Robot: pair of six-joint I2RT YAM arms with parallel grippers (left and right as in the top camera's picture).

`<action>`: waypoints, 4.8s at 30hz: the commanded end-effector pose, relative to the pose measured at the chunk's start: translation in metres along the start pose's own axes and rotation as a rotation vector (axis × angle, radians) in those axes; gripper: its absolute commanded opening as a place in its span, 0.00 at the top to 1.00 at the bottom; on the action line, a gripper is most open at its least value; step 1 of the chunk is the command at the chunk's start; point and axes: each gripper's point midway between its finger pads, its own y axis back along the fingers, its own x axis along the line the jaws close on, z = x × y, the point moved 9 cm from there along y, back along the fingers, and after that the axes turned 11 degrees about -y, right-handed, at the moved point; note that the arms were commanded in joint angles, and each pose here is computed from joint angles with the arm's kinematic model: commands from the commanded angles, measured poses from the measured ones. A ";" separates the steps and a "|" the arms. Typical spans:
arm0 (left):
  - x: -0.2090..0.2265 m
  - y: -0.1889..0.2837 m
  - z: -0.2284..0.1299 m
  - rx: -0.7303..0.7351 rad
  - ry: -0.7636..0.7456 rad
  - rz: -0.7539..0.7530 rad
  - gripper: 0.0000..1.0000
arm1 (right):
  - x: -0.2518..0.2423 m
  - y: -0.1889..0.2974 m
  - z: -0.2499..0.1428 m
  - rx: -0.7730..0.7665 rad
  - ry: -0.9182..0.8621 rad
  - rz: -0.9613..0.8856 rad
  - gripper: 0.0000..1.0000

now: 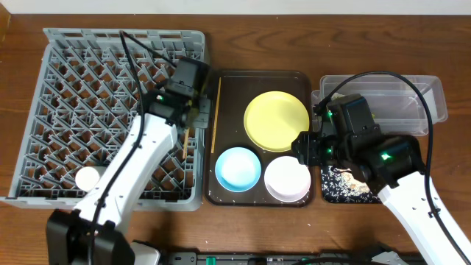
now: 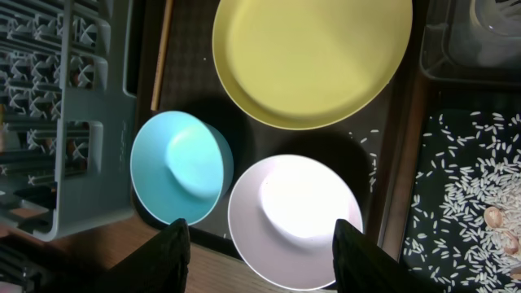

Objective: Sort waste into correct bins and load items into the dishwasher

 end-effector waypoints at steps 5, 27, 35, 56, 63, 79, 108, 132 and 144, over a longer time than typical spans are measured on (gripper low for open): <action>0.008 -0.041 -0.011 0.128 0.025 0.040 0.61 | 0.001 0.001 0.001 0.000 0.007 0.005 0.46; -0.066 -0.064 0.033 -0.023 -0.121 0.008 0.59 | 0.001 0.001 0.001 -0.002 0.007 0.005 0.37; -0.074 -0.134 0.022 0.073 -0.138 0.076 0.59 | 0.003 0.001 0.004 -0.019 -0.008 0.019 0.37; -0.097 -0.155 0.008 0.155 -0.109 -0.144 0.63 | 0.004 0.001 0.005 -0.027 -0.005 0.026 0.38; -0.093 -0.149 0.010 0.150 -0.075 -0.114 0.63 | 0.004 0.001 0.005 -0.027 -0.005 0.025 0.38; -0.093 -0.140 0.010 0.205 0.031 -0.123 0.92 | 0.004 0.001 0.005 -0.025 -0.006 0.028 0.42; 0.007 0.005 0.005 0.128 0.044 0.079 0.73 | 0.004 0.001 0.005 -0.023 -0.005 0.026 0.39; -0.001 0.152 -0.031 -0.194 0.071 -0.346 0.38 | 0.005 0.001 0.005 -0.018 0.024 0.037 0.46; 0.005 0.155 -0.046 -0.138 0.094 -0.283 0.21 | 0.030 -0.037 -0.030 0.152 0.183 0.041 0.56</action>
